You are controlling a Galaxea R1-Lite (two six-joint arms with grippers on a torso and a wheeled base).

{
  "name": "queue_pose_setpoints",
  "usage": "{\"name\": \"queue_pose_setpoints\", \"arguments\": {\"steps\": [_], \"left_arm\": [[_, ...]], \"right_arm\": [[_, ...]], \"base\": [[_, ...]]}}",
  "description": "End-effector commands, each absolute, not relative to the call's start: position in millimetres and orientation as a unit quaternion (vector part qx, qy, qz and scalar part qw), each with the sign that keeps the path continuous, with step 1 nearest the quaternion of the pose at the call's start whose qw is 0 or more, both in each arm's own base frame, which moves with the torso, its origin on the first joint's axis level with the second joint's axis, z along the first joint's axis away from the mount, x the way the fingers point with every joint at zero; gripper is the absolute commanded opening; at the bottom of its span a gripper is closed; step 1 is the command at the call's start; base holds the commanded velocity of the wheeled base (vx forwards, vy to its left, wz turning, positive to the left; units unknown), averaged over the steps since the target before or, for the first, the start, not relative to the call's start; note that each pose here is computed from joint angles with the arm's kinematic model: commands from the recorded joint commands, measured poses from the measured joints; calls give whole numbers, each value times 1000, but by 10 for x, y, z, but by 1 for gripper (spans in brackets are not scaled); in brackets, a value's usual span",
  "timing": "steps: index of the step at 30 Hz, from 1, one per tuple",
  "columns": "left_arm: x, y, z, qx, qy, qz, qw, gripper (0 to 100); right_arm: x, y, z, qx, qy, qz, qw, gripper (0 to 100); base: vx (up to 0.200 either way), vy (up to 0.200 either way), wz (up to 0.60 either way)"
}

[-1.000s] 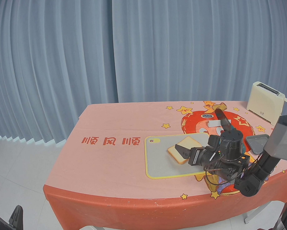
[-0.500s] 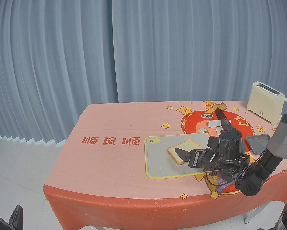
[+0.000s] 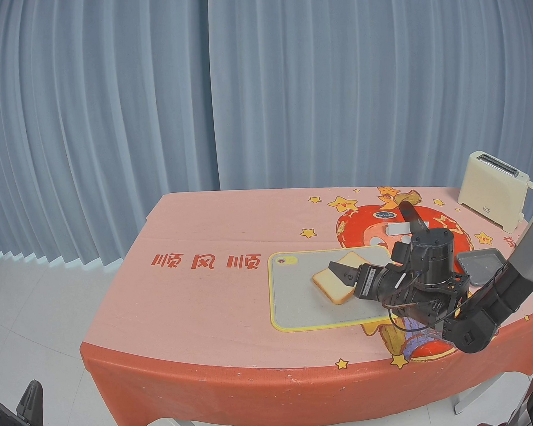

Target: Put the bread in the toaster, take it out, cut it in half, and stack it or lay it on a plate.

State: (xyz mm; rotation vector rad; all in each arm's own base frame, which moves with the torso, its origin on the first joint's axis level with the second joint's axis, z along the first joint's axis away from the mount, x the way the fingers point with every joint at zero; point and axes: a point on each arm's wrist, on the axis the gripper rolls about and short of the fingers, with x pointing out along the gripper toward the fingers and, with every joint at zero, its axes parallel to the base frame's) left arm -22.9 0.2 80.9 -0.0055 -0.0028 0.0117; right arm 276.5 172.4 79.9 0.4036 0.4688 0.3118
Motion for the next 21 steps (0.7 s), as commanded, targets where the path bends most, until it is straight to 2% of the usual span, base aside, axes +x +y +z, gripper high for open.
{"name": "queue_pose_setpoints", "arguments": {"steps": [1,7,12,21], "left_arm": [[-228,2,756,-3,-1,6,1000,0],[-228,2,756,-3,-1,6,1000,0],[-228,2,756,-3,-1,6,1000,0],[-228,2,756,-3,-1,6,1000,0]], "right_arm": [[2757,1721,816,196,236,150,940,100],[2698,1672,879,190,269,136,934,100],[2723,1699,970,213,262,135,932,100],[2730,1691,980,214,259,133,932,100]], "base": [[0,0,0],[0,0,0],[0,0,0],[0,0,0]]}}
